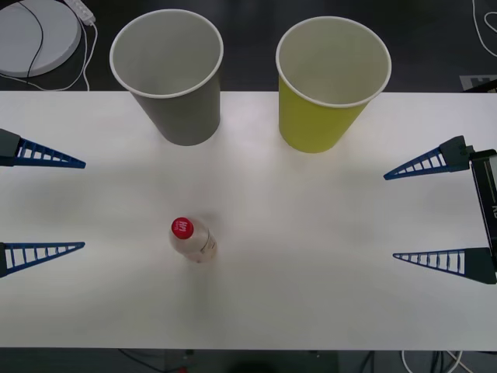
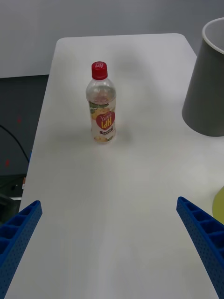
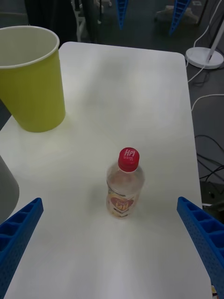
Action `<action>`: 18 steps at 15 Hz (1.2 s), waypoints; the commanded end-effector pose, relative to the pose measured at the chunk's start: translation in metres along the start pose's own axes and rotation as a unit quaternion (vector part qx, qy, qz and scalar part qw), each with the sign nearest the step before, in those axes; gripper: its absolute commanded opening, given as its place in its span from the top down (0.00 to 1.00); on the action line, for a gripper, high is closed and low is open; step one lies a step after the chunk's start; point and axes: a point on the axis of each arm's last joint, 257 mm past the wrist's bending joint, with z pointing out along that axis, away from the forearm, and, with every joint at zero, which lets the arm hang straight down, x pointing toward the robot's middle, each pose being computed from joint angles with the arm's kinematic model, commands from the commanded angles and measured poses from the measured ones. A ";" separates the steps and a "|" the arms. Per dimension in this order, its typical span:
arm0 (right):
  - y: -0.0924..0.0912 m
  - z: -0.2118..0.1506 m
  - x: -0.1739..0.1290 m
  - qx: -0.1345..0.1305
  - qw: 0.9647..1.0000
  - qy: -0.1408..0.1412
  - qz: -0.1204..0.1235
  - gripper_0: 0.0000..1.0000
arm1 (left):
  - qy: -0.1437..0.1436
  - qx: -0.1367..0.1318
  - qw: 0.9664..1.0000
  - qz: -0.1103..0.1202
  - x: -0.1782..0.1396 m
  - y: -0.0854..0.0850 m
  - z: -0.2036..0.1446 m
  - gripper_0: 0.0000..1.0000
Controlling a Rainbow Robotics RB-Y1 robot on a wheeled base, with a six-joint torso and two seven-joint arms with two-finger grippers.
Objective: Put the can into the green bin and the plastic bottle into the gray bin
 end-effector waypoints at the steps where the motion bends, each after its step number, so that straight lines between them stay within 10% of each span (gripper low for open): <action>1: 0.000 0.000 0.000 0.000 1.000 0.000 0.000 0.00 | 0.000 -0.006 1.000 -0.009 0.008 -0.001 -0.001 0.00; 18: 0.000 0.000 0.000 0.000 1.000 0.000 0.000 0.00 | -0.014 0.000 1.000 -0.015 0.117 -0.038 0.024 0.00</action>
